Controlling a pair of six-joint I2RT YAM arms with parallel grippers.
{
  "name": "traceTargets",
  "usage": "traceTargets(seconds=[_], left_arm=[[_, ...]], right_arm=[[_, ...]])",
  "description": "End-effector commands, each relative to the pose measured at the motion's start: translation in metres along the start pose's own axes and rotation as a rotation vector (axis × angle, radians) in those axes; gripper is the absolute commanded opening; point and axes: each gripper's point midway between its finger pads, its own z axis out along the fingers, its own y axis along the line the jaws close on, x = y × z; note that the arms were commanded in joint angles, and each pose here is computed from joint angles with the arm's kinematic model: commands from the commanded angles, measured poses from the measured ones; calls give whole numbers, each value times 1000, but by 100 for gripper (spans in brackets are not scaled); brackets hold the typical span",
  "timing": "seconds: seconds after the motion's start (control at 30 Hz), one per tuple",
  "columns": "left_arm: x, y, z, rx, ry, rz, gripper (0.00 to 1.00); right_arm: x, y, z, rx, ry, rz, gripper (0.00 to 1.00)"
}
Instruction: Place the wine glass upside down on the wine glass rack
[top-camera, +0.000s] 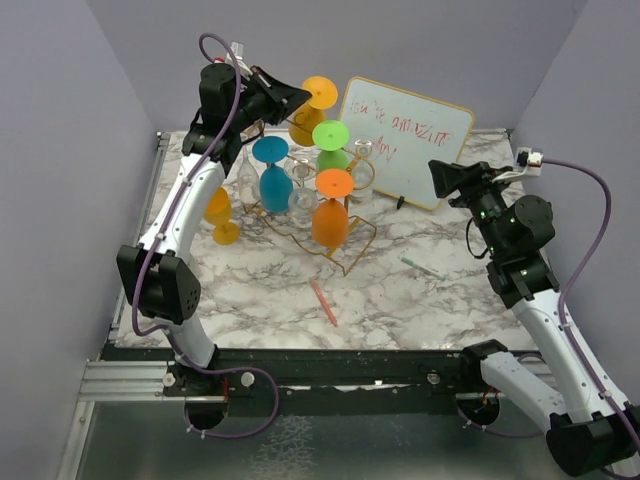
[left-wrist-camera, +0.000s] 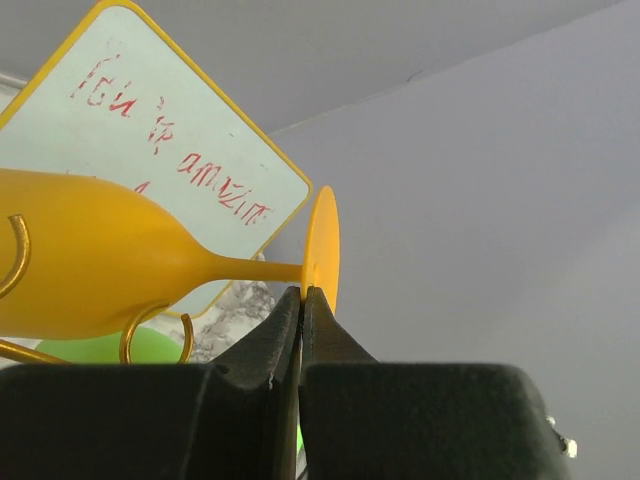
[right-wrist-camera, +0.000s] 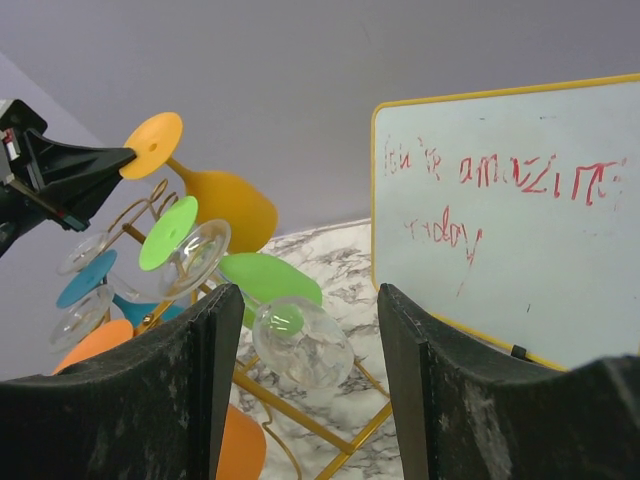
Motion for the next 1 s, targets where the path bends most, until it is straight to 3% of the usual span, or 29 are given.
traceTargets(seconds=[0.0, 0.97], left_arm=[[-5, -26, -22, 35, -13, -7, 0], [0, 20, -36, -56, 1, -59, 0]], right_arm=[[13, -8, -4, 31, 33, 16, 61], [5, -16, -7, 77, 6, -14, 60]])
